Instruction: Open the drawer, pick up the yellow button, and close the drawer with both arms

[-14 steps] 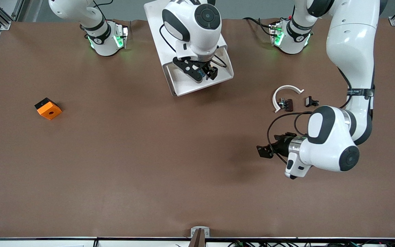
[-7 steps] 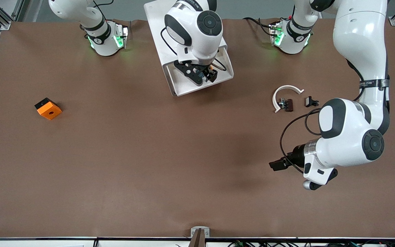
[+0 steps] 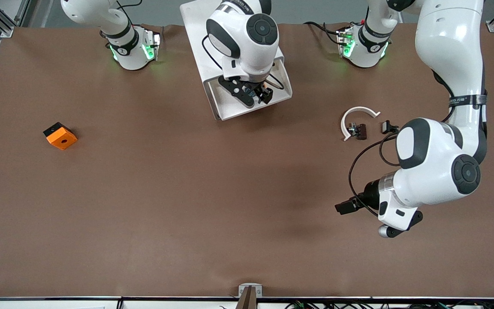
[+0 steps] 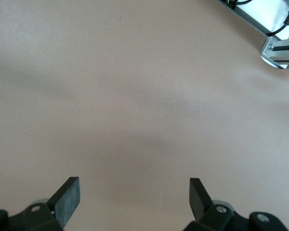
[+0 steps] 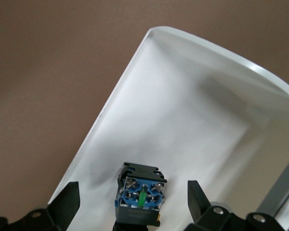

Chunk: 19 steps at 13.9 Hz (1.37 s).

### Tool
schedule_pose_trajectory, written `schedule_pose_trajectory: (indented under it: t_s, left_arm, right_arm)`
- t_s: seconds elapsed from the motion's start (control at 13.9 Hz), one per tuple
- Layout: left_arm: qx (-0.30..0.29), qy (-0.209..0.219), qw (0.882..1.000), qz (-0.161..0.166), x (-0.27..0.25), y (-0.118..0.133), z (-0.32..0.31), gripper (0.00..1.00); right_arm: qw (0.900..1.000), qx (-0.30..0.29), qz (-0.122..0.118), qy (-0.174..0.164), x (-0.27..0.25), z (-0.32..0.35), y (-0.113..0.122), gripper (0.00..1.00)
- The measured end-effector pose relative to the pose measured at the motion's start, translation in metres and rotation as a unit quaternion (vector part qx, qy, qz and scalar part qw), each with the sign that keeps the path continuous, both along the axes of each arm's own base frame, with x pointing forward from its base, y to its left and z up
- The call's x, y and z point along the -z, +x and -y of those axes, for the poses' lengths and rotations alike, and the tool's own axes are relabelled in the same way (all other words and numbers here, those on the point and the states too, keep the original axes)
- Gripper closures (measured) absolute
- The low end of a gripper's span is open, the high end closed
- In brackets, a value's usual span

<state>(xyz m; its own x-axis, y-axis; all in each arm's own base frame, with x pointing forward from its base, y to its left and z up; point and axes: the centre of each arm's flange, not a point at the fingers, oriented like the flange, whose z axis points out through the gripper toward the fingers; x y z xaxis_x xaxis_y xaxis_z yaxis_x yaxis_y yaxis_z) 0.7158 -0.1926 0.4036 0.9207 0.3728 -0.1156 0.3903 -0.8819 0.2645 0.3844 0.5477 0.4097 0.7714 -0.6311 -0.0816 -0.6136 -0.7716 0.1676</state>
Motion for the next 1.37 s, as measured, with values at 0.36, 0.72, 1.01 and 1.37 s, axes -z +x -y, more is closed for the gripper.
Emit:
schedule_pose_trajectory:
  t_s: [0.36,0.72,1.01,1.37]
  left_arm:
    - [0.014,0.006,1.0,-0.007,0.001,-0.013,0.025,0.0]
    - [0.024,0.023,0.999,-0.017,0.01,-0.024,0.032,0.0]
    - [0.028,0.034,0.999,0.016,0.006,-0.034,0.04,0.0]
    - [0.04,0.052,0.997,0.041,0.011,-0.052,0.049,0.0]
  right_arm:
    - [1.0,0.004,0.001,0.0,0.0,-0.001,0.0,0.01]
    - [1.0,0.005,-0.001,-0.003,0.005,-0.002,0.0,0.06]
    - [1.0,0.002,-0.002,-0.005,0.007,-0.005,-0.005,0.39]
    - [1.0,0.011,0.0,-0.005,0.005,-0.007,-0.005,0.57]
